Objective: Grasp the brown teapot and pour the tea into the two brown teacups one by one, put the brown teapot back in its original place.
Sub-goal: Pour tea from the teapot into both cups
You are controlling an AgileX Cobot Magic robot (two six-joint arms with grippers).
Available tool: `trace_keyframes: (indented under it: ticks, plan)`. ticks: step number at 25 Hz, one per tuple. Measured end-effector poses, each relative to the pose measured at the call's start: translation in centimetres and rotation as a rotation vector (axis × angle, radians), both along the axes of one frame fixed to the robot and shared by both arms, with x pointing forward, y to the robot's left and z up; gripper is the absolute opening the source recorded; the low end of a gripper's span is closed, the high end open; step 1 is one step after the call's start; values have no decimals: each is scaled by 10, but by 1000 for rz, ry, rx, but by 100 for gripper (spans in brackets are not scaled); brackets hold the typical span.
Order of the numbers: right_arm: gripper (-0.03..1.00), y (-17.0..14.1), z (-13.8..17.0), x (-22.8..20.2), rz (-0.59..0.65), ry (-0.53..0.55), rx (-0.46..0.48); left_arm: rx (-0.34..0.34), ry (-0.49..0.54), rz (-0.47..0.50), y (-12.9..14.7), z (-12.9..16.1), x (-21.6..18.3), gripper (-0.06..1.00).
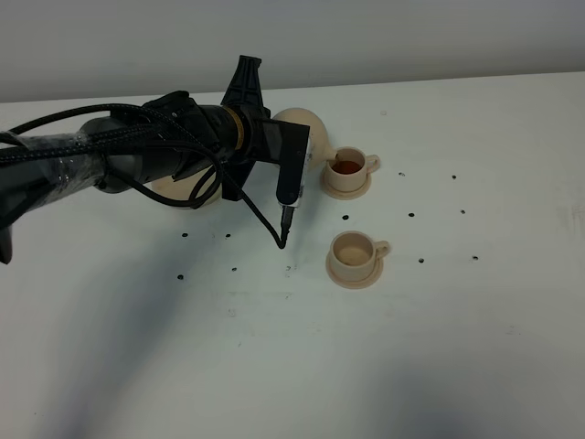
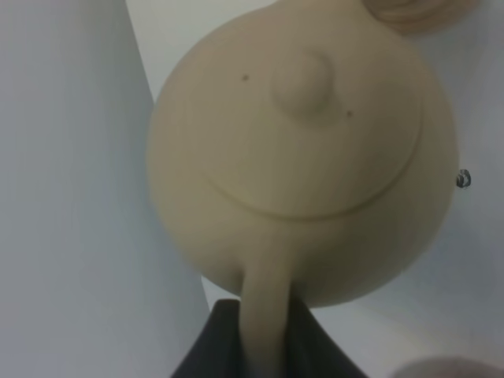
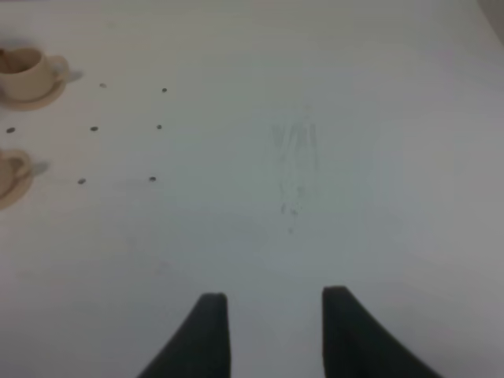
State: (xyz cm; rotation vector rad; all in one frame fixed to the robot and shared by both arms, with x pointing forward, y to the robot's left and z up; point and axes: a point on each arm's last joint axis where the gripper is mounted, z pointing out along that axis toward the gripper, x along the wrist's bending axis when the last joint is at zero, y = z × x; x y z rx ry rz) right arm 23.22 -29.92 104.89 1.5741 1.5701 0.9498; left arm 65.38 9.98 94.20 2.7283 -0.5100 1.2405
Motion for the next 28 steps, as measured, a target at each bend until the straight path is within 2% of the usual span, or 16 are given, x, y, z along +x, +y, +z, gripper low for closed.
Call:
trace_keyframes:
  ticks: [28]
  plan:
    - [31, 0, 0, 0, 3, 0, 5, -9, -21, -10, -2, 6, 3, 8]
